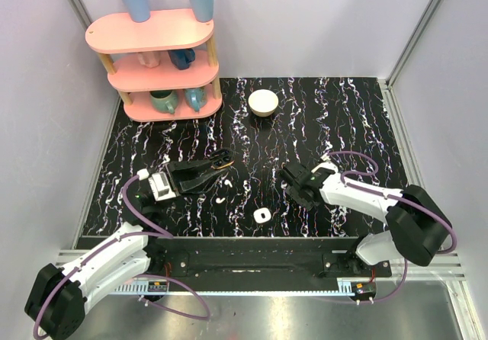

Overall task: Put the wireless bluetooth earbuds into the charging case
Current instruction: Pick up the left earbud from the center of the board, then insert the left earbud into the left side groove of the charging case.

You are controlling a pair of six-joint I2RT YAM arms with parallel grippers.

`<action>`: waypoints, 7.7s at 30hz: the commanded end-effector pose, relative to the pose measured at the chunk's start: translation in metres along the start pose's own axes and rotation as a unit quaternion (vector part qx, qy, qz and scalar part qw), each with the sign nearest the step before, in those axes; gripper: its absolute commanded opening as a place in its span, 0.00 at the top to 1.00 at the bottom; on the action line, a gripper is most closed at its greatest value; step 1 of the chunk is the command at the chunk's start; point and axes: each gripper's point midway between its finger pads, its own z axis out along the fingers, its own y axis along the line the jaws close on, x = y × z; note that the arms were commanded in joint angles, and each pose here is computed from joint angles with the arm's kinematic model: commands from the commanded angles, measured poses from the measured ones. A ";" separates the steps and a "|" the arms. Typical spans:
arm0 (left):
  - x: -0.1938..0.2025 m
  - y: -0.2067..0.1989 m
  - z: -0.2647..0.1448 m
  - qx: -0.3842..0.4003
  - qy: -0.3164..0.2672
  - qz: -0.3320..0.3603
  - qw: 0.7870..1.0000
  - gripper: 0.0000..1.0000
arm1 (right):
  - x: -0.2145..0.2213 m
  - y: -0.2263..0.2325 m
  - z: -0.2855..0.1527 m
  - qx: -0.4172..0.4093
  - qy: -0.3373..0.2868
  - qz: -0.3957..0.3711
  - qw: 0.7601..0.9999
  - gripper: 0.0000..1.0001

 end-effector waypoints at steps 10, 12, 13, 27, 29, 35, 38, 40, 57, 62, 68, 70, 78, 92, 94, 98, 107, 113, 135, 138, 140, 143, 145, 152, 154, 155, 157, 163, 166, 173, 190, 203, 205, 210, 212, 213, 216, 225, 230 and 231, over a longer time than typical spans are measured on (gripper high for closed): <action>-0.006 0.002 0.002 -0.005 -0.014 0.017 1.000 1.00 | 0.005 0.015 0.003 -0.009 0.024 0.012 1.000 0.46; -0.005 0.003 0.002 -0.005 -0.012 0.016 1.000 1.00 | 0.006 0.014 0.004 -0.007 0.026 0.012 1.000 0.48; -0.005 0.003 0.002 -0.005 -0.013 0.016 1.000 1.00 | 0.007 0.013 0.005 -0.005 0.027 0.011 1.000 0.48; -0.004 0.004 0.002 -0.006 -0.011 0.015 1.000 1.00 | 0.012 0.014 0.005 -0.004 0.044 0.012 0.999 0.49; -0.004 0.004 0.002 -0.007 -0.011 0.015 1.000 1.00 | 0.013 0.014 0.005 -0.003 0.044 0.014 0.999 0.50; -0.005 0.003 0.002 -0.006 -0.011 0.015 1.000 1.00 | 0.017 0.007 0.008 0.012 0.052 0.032 0.998 0.51; -0.005 0.003 0.002 -0.006 -0.011 0.016 1.000 1.00 | 0.019 0.003 0.010 0.019 0.056 0.047 0.997 0.51; -0.005 0.003 0.002 -0.007 -0.011 0.015 1.000 1.00 | 0.019 0.003 0.010 0.020 0.055 0.051 0.997 0.52; -0.005 0.003 0.002 -0.006 -0.012 0.013 1.000 1.00 | 0.016 0.001 0.013 0.026 0.055 0.056 0.997 0.58; -0.004 0.003 0.003 -0.005 -0.011 0.011 1.000 1.00 | 0.016 0.000 0.013 0.028 0.056 0.050 0.997 0.59; -0.003 0.004 0.002 -0.007 -0.011 0.011 1.000 1.00 | 0.019 -0.002 0.015 0.032 0.059 0.048 0.997 0.62; -0.004 0.004 0.002 -0.007 -0.011 0.012 1.000 1.00 | 0.019 -0.003 0.016 0.034 0.059 0.048 0.997 0.63; -0.004 0.004 0.002 -0.007 -0.012 0.014 1.000 1.00 | 0.020 -0.005 0.018 0.039 0.059 0.045 0.997 0.67; -0.004 0.004 0.002 -0.007 -0.010 0.013 1.000 1.00 | 0.014 -0.002 0.015 0.025 0.047 0.019 0.998 0.83; -0.003 0.004 0.002 -0.006 -0.009 0.012 1.000 1.00 | 0.008 0.006 0.011 0.010 0.040 -0.006 0.999 0.86; -0.003 0.004 0.003 -0.006 -0.009 0.012 1.000 1.00 | -0.013 0.023 -0.001 -0.028 0.003 -0.056 0.998 0.90; -0.001 0.005 0.005 -0.005 -0.006 0.007 1.000 1.00 | -0.070 0.057 -0.052 -0.142 -0.122 -0.110 0.976 1.00; -0.001 0.008 0.009 -0.008 -0.006 0.003 1.000 1.00 | -0.106 0.083 -0.107 -0.248 -0.207 -0.137 0.936 1.00; 0.011 0.020 0.014 -0.030 -0.003 -0.018 0.999 1.00 | -0.130 0.169 -0.335 -0.598 -0.357 -0.154 0.700 1.00; 0.012 0.019 0.015 -0.027 -0.006 -0.018 0.999 1.00 | -0.118 0.177 -0.352 -0.633 -0.344 -0.155 0.676 1.00; 0.016 0.019 0.016 -0.028 -0.003 -0.022 0.999 1.00 | -0.109 0.183 -0.357 -0.649 -0.335 -0.159 0.665 1.00; 0.017 0.021 0.017 -0.031 -0.005 -0.024 0.999 1.00 | -0.095 0.190 -0.366 -0.671 -0.320 -0.164 0.648 1.00; 0.017 0.022 0.018 -0.034 -0.007 -0.024 0.999 1.00 | -0.085 0.194 -0.371 -0.683 -0.312 -0.166 0.639 1.00; 0.024 0.028 0.017 -0.050 -0.003 -0.012 0.999 1.00 | -0.063 0.199 -0.375 -0.698 -0.299 -0.185 0.624 1.00; 0.022 0.031 0.017 -0.057 -0.008 -0.010 0.998 1.00 | -0.061 0.200 -0.375 -0.702 -0.296 -0.183 0.622 1.00; 0.022 0.030 0.017 -0.057 -0.009 -0.010 0.998 1.00 | -0.058 0.200 -0.372 -0.703 -0.293 -0.184 0.622 1.00; 0.022 0.031 0.017 -0.060 -0.011 -0.009 0.998 1.00 | -0.052 0.203 -0.369 -0.704 -0.286 -0.187 0.623 1.00; 0.019 0.031 0.017 -0.066 -0.019 -0.008 0.998 1.00 | -0.041 0.210 -0.358 -0.700 -0.277 -0.196 0.628 1.00; 0.018 0.030 0.017 -0.065 -0.021 -0.005 0.998 1.00 | -0.038 0.212 -0.355 -0.699 -0.273 -0.197 0.631 1.00; 0.018 0.029 0.014 -0.070 -0.024 -0.008 0.997 1.00 | -0.029 0.216 -0.346 -0.691 -0.261 -0.212 0.640 1.00; 0.014 0.027 0.016 -0.065 -0.032 -0.005 0.997 1.00 | -0.018 0.218 -0.325 -0.673 -0.242 -0.213 0.666 1.00; 0.007 0.027 0.016 -0.068 -0.041 0.001 0.997 1.00 | -0.014 0.218 -0.316 -0.666 -0.241 -0.210 0.674 1.00; 0.007 0.027 0.015 -0.069 -0.042 0.002 0.997 1.00 | -0.015 0.218 -0.314 -0.664 -0.244 -0.207 0.676 1.00; 0.006 0.026 0.015 -0.068 -0.044 0.001 0.997 1.00 | -0.018 0.219 -0.312 -0.659 -0.248 -0.198 0.682 1.00; 0.004 0.025 0.016 -0.066 -0.047 0.002 0.997 1.00 | -0.018 0.219 -0.312 -0.659 -0.246 -0.195 0.683 1.00; 0.004 0.026 0.016 -0.067 -0.047 0.002 0.997 1.00 | -0.017 0.220 -0.310 -0.659 -0.244 -0.194 0.685 1.00; 0.004 0.025 0.017 -0.065 -0.048 0.001 0.997 1.00 | -0.015 0.220 -0.312 -0.665 -0.240 -0.189 0.682 1.00; 0.001 0.025 0.016 -0.068 -0.055 0.004 0.996 1.00 | -0.006 0.222 -0.309 -0.674 -0.214 -0.181 0.684 1.00; -0.004 0.028 0.015 -0.078 -0.064 0.009 0.995 1.00 | -0.004 0.221 -0.302 -0.672 -0.206 -0.164 0.692 1.00; -0.004 0.029 0.015 -0.080 -0.065 0.010 0.995 1.00 | -0.006 0.220 -0.299 -0.668 -0.209 -0.162 0.695 1.00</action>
